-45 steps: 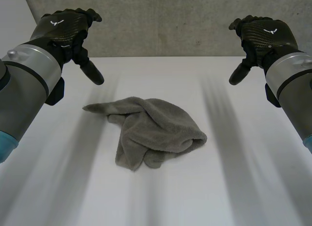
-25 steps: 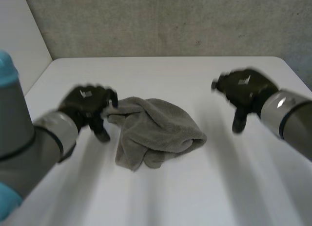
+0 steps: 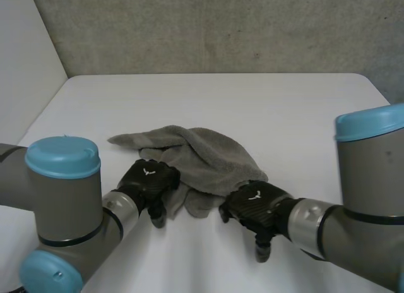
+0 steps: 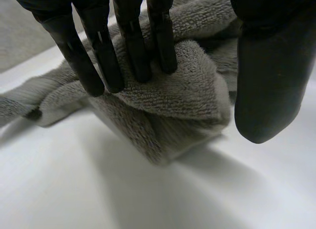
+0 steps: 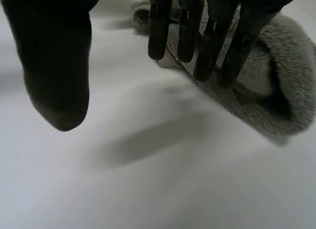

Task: Fold the towel.

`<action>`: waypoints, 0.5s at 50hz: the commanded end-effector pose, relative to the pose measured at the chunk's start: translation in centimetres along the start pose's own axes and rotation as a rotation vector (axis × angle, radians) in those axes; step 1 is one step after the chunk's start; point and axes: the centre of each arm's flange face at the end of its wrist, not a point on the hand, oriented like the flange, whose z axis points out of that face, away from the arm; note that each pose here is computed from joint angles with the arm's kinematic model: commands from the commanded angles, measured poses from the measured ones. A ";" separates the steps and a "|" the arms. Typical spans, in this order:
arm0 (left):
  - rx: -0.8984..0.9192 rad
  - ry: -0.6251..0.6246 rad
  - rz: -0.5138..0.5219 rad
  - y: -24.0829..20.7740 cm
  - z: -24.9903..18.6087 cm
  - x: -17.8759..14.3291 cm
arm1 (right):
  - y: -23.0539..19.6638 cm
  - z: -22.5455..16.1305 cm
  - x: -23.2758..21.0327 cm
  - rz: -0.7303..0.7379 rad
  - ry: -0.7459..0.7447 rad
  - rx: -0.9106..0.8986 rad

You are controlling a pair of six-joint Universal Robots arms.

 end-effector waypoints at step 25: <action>0.076 -0.137 0.002 -0.1 5.6 -1.2 | -2.8 9.7 -0.5 0.050 0.278 0.232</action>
